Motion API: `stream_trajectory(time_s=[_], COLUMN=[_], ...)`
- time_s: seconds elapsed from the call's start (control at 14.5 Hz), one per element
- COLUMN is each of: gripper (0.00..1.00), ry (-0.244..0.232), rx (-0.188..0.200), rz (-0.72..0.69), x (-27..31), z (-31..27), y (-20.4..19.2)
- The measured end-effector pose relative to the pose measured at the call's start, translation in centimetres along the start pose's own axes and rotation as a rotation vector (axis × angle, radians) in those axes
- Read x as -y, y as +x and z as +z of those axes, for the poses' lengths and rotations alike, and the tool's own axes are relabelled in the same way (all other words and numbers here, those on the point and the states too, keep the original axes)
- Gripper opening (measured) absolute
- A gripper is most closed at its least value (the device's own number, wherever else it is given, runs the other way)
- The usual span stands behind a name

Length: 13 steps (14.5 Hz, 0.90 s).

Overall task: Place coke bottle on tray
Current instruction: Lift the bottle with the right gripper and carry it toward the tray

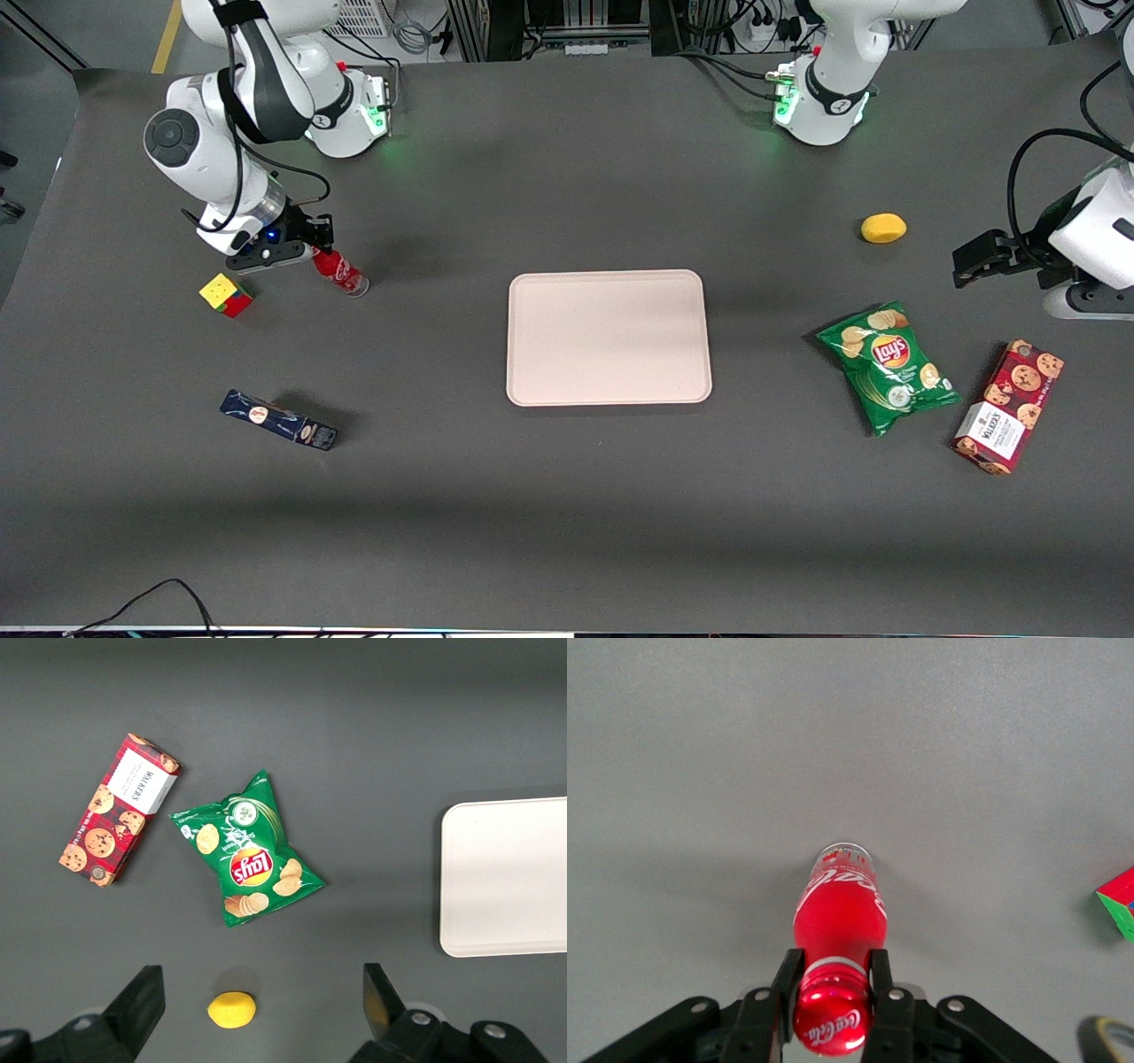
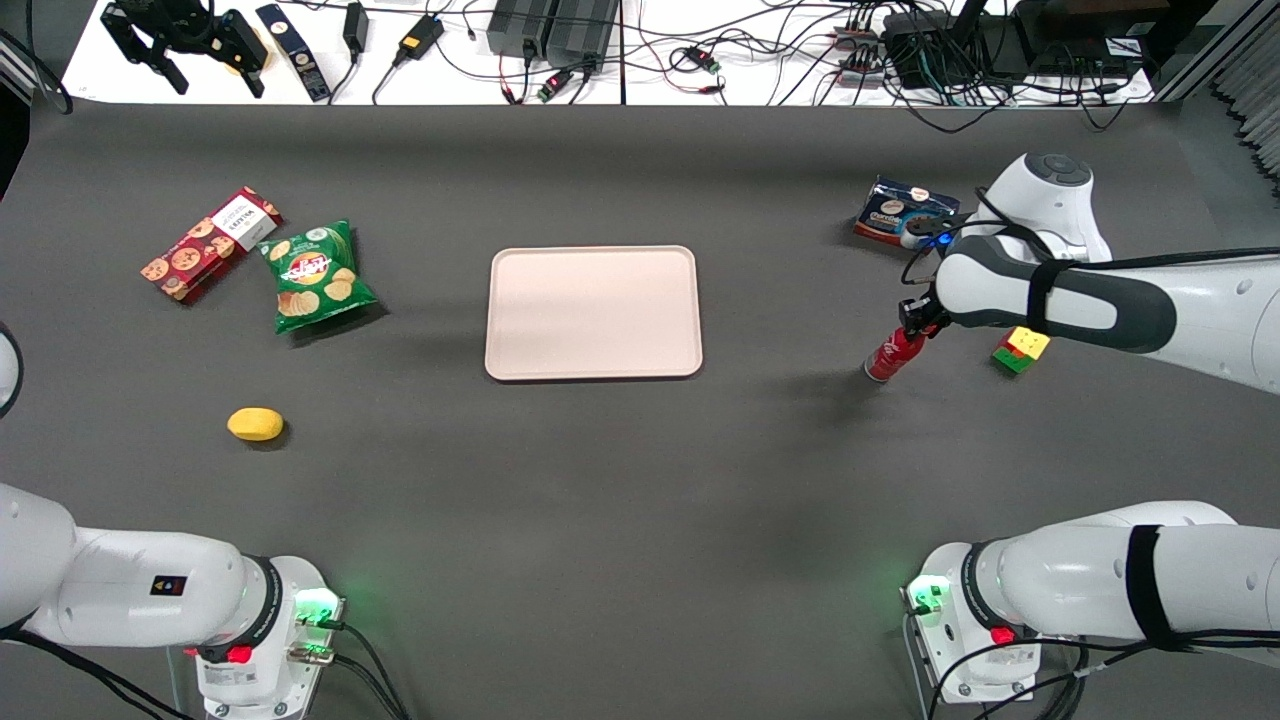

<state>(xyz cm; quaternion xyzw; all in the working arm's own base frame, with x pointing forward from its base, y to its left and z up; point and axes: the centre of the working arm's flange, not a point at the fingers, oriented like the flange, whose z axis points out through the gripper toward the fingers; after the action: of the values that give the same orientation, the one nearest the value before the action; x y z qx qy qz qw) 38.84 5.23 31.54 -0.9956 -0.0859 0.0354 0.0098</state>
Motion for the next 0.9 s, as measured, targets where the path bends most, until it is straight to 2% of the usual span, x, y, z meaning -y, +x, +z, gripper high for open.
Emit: stream_trajectory(time_s=[0.21,0.34,0.62,0.9], gripper=[0.35,0.35,0.35,0.35], ry=[0.003,0.004,0.003,-0.003], rx=[0.05,0.057,0.032,0.002], rz=[-0.004,-0.006,-0.016,-0.033], x=[0.1,0.1,0.5,1.5], z=[-3.6,-8.5,-20.4,-29.6], y=[1.6,3.4,5.4,4.8])
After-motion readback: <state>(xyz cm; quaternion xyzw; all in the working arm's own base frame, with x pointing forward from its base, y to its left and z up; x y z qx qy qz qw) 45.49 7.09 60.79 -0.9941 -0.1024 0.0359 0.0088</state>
